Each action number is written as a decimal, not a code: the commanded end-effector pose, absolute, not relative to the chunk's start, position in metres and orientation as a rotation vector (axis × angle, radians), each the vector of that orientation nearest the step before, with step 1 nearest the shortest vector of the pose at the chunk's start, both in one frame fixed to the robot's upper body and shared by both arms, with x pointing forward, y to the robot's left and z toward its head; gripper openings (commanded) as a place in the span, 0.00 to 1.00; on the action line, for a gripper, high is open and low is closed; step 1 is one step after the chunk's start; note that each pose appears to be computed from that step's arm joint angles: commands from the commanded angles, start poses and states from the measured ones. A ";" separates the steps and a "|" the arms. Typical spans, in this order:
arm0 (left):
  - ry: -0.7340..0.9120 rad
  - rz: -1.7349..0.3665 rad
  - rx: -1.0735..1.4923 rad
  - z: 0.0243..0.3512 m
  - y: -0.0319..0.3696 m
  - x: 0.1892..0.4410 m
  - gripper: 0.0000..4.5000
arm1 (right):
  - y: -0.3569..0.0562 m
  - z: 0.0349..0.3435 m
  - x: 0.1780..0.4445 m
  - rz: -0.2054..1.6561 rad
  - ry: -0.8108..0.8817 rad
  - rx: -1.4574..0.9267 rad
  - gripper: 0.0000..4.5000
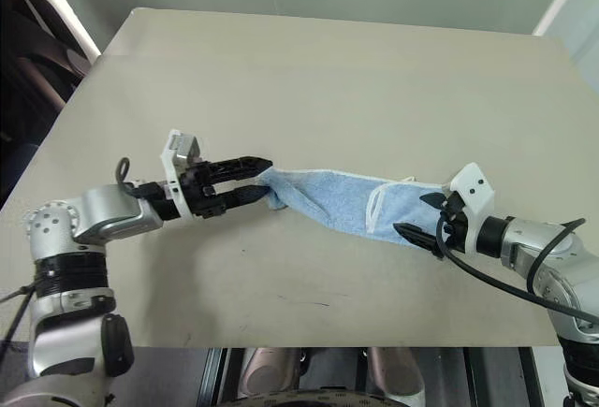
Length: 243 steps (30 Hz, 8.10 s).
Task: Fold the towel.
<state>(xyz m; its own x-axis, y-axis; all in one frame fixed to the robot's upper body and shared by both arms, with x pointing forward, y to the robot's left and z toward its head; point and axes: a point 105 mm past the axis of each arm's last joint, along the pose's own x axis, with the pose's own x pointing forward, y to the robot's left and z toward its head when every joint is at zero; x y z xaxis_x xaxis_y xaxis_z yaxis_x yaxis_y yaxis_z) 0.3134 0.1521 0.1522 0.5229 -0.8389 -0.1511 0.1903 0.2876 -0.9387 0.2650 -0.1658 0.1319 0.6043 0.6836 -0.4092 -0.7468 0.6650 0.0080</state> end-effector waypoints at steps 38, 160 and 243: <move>0.697 -0.355 -1.076 0.137 0.162 0.324 1.00 | -0.170 0.133 0.265 0.798 0.461 -0.107 1.00; 0.316 -1.916 0.095 0.150 -0.090 0.300 0.76 | -0.233 0.165 0.235 0.453 0.366 -0.158 1.00; 0.168 -1.503 0.114 0.171 0.057 0.332 1.00 | -0.128 0.146 0.265 0.836 0.305 -0.435 0.16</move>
<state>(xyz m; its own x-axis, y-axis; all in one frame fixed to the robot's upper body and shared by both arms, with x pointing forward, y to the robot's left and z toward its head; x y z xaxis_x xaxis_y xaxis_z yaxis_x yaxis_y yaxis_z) 0.3347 0.0600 0.1600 0.0703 -0.9767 -0.2026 0.9940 0.0856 -0.0678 0.2666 -0.1277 0.1358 0.6249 0.6372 -0.4511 -0.7699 0.5987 -0.2208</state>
